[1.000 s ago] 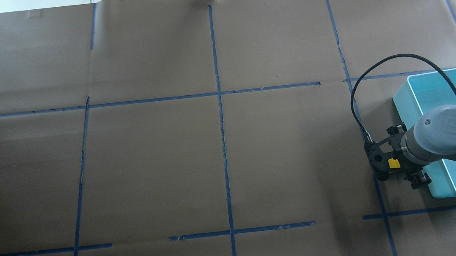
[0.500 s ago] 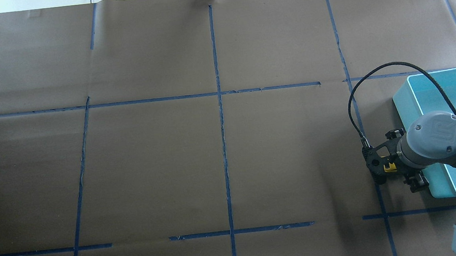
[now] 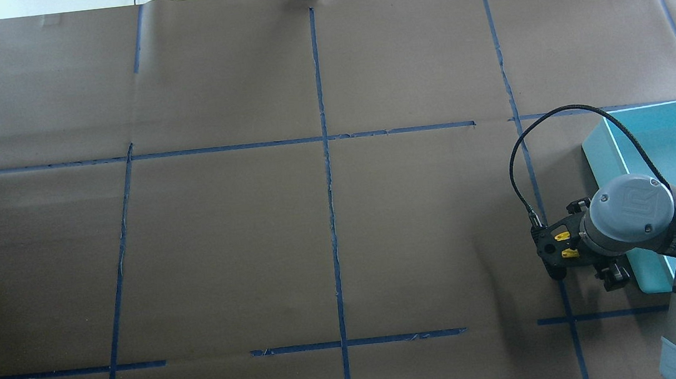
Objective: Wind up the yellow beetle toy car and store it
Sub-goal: 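Lower the right gripper and grasp the yellow car, then lift the car with the right gripper and carry it over the bin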
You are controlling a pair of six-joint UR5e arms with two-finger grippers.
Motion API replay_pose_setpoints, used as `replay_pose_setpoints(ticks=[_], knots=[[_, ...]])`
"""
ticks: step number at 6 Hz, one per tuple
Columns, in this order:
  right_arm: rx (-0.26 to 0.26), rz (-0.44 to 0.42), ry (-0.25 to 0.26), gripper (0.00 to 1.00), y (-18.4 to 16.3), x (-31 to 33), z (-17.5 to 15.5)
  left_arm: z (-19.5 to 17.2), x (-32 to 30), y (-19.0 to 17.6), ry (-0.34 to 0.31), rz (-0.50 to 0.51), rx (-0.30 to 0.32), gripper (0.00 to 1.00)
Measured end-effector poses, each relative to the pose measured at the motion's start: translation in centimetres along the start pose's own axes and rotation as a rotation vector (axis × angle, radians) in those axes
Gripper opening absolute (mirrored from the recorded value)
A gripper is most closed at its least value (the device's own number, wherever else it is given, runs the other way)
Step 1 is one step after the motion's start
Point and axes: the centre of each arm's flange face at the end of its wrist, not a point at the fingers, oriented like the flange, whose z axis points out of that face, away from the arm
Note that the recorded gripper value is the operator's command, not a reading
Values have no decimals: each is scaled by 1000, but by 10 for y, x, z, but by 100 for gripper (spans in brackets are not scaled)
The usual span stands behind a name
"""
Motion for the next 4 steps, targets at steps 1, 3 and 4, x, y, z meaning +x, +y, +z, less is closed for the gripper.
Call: replay_pose_setpoints(ticks=[1,3,4], knots=[[-1,0,-3,21,0,0,1,0,0,0,1,0,0,100],[-1,-11,-10,3,-1,-2,3,0,0,-1,1,1,1,100],[-1,-17,-14,2,-2,-3,4,0,0,-1,1,1,1,100]])
